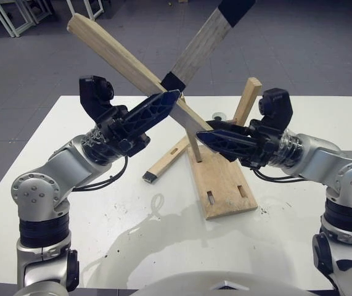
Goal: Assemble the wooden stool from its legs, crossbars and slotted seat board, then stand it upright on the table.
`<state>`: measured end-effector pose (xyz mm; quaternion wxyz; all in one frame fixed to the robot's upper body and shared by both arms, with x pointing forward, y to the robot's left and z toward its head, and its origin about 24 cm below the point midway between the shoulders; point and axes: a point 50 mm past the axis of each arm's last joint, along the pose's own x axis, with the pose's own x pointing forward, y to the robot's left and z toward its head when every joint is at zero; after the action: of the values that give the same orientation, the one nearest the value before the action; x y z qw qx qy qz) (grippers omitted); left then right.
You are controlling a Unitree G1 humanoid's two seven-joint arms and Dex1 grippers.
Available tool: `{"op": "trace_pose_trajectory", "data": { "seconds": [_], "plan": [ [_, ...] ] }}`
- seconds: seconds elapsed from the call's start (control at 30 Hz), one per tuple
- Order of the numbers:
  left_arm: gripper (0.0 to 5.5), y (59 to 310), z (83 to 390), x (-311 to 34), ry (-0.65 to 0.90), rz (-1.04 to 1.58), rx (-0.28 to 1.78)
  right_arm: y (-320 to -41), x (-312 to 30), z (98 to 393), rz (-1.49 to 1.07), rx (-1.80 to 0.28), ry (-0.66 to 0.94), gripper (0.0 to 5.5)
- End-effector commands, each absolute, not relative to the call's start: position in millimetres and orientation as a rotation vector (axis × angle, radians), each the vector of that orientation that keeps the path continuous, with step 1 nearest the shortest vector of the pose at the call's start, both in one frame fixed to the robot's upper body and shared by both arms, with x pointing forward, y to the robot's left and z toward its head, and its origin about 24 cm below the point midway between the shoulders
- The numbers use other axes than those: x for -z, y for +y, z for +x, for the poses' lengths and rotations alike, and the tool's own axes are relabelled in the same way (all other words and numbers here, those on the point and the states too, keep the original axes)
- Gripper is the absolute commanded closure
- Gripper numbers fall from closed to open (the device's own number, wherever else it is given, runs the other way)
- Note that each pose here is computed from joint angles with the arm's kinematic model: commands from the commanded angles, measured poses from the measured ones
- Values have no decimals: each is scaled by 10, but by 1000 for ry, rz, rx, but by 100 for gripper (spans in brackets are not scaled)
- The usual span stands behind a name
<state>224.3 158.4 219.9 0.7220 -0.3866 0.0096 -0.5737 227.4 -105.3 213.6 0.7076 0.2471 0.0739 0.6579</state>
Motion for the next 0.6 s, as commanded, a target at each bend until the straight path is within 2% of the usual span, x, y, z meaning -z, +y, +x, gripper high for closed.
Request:
{"op": "trace_pose_trajectory", "data": {
  "seconds": [0.03, 0.17, 0.27, 0.4, 0.6],
  "plan": [
    [336, 1673, 2278, -2217, -14, -818, 1233, -1076, -2076, 2284, 506, -1433, 201, 313],
    [337, 1839, 2324, -2230, -56, -787, 1159, -1182, -1929, 2257, 403, -1390, 279, 238],
    [337, 1893, 2330, -2183, -31, -663, 1117, -1392, -1766, 2241, 329, -1315, 352, 235],
    [337, 1738, 2261, -1839, 118, -383, 1137, -1775, -1493, 2334, 190, -1133, 458, 235],
    [337, 1421, 2293, -1354, 210, -332, 1171, -2080, -1052, 2419, -15, -971, 585, 235]
  ]
}}
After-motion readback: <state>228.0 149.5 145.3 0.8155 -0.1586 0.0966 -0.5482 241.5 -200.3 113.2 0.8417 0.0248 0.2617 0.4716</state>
